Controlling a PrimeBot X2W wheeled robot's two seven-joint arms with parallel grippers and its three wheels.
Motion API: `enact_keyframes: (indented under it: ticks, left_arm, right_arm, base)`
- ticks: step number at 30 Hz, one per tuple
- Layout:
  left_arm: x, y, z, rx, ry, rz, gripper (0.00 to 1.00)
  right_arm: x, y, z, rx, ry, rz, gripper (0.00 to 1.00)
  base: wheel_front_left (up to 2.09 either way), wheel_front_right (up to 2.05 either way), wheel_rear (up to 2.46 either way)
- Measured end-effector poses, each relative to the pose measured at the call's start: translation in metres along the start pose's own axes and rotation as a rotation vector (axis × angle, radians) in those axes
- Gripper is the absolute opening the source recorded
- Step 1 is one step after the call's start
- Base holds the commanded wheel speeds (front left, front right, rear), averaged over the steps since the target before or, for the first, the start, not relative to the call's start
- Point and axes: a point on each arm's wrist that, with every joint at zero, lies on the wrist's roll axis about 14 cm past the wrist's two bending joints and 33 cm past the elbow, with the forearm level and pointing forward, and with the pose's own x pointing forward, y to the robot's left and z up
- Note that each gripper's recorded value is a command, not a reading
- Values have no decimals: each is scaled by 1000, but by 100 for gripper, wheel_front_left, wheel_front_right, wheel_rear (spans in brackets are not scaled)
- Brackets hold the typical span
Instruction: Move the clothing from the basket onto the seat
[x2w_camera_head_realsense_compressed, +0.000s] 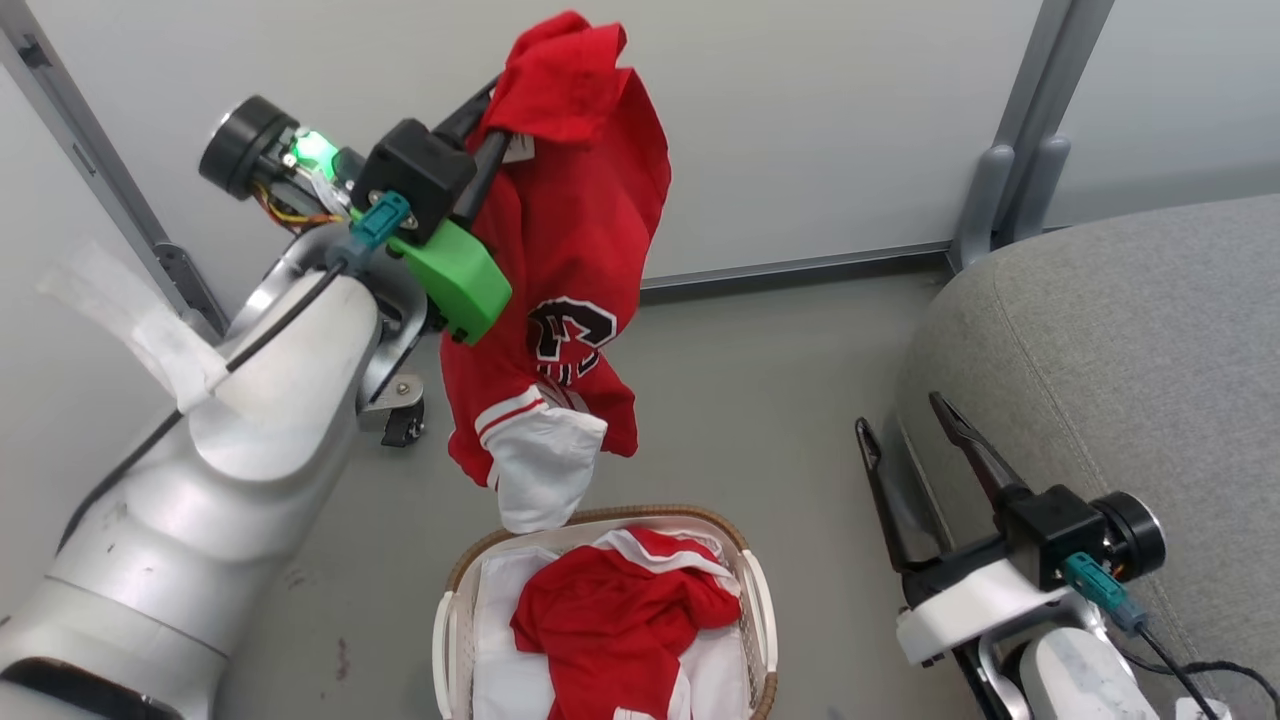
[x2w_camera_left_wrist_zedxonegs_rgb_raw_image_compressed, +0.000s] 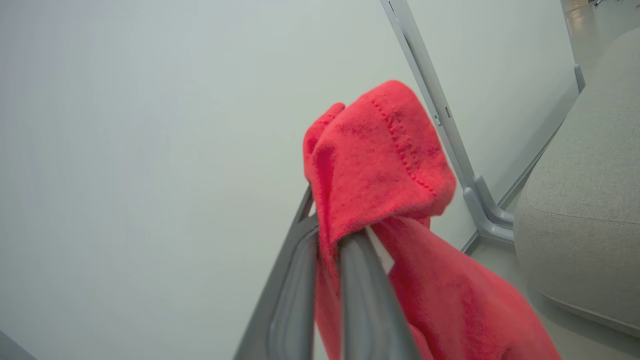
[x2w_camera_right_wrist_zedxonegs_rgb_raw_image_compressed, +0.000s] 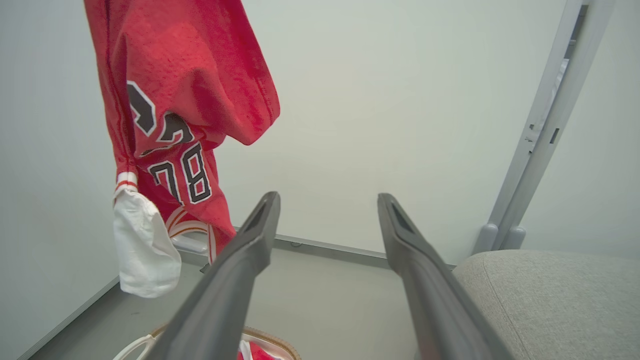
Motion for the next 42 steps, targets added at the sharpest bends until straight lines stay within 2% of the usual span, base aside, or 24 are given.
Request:
enact_keyframes:
  ticks: [9, 18, 26, 33, 34, 35, 38, 42]
  left_arm:
    - [22, -1, 42, 51, -79, -45, 0]
    - [27, -28, 74, 62, -146, -116, 0]
    - [20, -48, 95, 44, -192, -168, 0]
    - [12, -53, 106, 12, -210, -173, 0]
    - [10, -52, 107, 8, -210, -171, 0]
    - [9, -52, 108, 7, -212, -169, 0]
    - [6, -50, 105, -7, -207, -161, 0]
    - [2, -46, 93, -36, -177, -139, 0]
  right_arm:
    - [21, 43, 20, 6, -61, 141, 100]
    - [44, 87, 18, -7, -50, 294, 100]
    - [65, 106, 31, 8, -76, 356, 100]
    - [78, 110, 36, 13, -84, 363, 99]
    - [79, 111, 36, 17, -83, 368, 51]
    - [80, 113, 37, 16, -83, 373, 45]
    - [84, 117, 45, 20, -105, 383, 0]
    - [84, 118, 48, 20, -114, 385, 0]
  base:
    - [0, 0, 0]
    - [0, 0, 0]
    - [0, 0, 0]
    - [0, 0, 0]
    - [0, 0, 0]
    - [0, 0, 0]
    - [0, 0, 0]
    - [0, 0, 0]
